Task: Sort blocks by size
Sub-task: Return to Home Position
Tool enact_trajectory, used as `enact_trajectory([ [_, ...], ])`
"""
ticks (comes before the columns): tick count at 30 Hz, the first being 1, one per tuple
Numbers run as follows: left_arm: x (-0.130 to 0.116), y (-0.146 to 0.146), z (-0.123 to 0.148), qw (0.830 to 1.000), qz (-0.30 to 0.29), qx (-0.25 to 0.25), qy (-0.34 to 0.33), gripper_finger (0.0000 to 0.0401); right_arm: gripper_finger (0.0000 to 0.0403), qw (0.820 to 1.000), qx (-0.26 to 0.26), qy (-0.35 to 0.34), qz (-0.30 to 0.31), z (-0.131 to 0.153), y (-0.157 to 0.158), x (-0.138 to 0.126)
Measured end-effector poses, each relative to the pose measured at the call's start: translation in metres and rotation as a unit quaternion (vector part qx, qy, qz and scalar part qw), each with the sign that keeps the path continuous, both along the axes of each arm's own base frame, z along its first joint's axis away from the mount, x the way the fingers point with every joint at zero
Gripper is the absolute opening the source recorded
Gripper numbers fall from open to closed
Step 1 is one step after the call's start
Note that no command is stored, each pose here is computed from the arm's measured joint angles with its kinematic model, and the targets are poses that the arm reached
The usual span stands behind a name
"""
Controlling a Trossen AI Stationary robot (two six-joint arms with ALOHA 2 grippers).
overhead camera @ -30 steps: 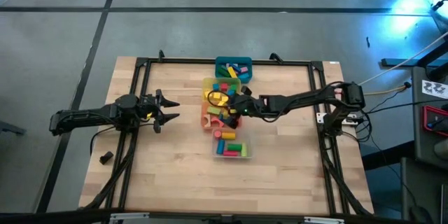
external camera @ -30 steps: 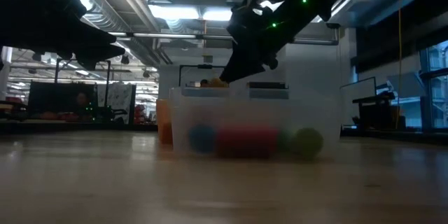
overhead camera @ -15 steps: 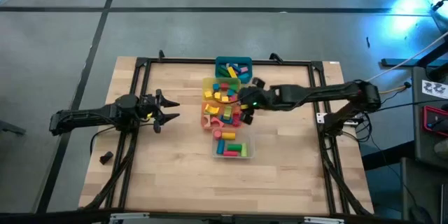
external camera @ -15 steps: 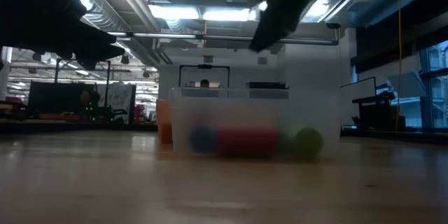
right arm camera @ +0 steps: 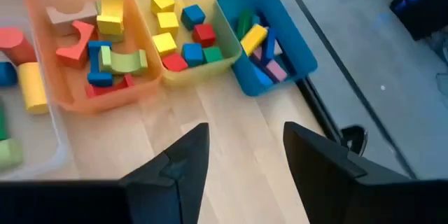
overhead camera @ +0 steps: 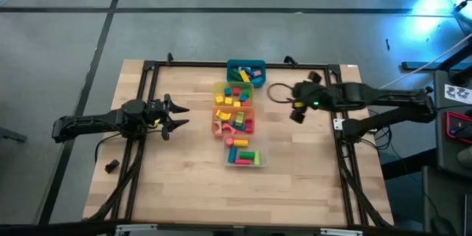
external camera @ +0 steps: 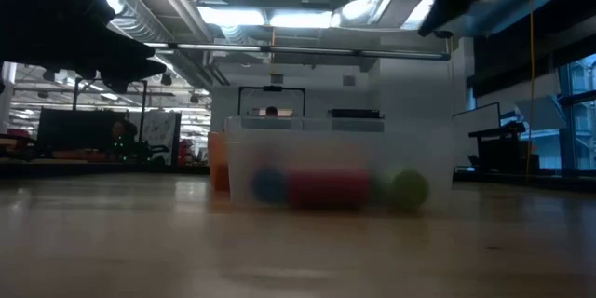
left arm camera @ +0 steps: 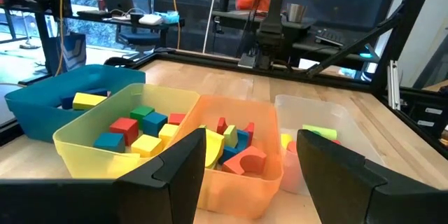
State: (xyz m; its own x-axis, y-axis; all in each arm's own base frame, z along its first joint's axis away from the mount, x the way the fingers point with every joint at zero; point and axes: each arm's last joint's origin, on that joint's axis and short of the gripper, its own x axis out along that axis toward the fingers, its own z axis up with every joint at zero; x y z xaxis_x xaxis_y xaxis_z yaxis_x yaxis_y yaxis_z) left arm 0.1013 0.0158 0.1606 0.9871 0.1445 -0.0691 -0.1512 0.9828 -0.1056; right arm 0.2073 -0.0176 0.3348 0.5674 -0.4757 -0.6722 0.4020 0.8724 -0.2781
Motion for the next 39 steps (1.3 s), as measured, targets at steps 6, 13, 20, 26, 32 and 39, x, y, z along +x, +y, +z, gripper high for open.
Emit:
enact_trajectory([
  [6, 0.0, 0.0, 0.0, 1.0, 0.0, 0.0, 0.0, 0.021, 0.0186, 0.997, 0.027, -0.066, -0.034, -0.027, 0.001, -0.051],
  [13, 0.0, 0.0, 0.0, 1.0, 0.0, 0.0, 0.0, 0.021, 0.0186, 0.982, 0.087, -0.158, -0.06, -0.08, 0.003, -0.089],
  [20, 0.0, 0.0, 0.0, 1.0, 0.0, 0.0, 0.0, 0.021, 0.0186, 0.963, 0.14, -0.23, -0.024, -0.124, 0.006, -0.109],
  [26, 0.0, 0.0, 0.0, 1.0, 0.0, 0.0, 0.0, 0.021, 0.0186, 0.943, 0.155, -0.294, -0.004, -0.135, 0.007, -0.121],
  [32, 0.0, 0.0, 0.0, 1.0, 0.0, 0.0, 0.0, 0.021, 0.0186, 0.919, 0.153, -0.364, 0.013, -0.126, 0.008, -0.135],
  [39, 0.0, 0.0, 0.0, 1.0, 0.0, 0.0, 0.0, 0.021, 0.0186, 0.912, 0.149, -0.381, 0.018, -0.126, 0.008, -0.137],
])
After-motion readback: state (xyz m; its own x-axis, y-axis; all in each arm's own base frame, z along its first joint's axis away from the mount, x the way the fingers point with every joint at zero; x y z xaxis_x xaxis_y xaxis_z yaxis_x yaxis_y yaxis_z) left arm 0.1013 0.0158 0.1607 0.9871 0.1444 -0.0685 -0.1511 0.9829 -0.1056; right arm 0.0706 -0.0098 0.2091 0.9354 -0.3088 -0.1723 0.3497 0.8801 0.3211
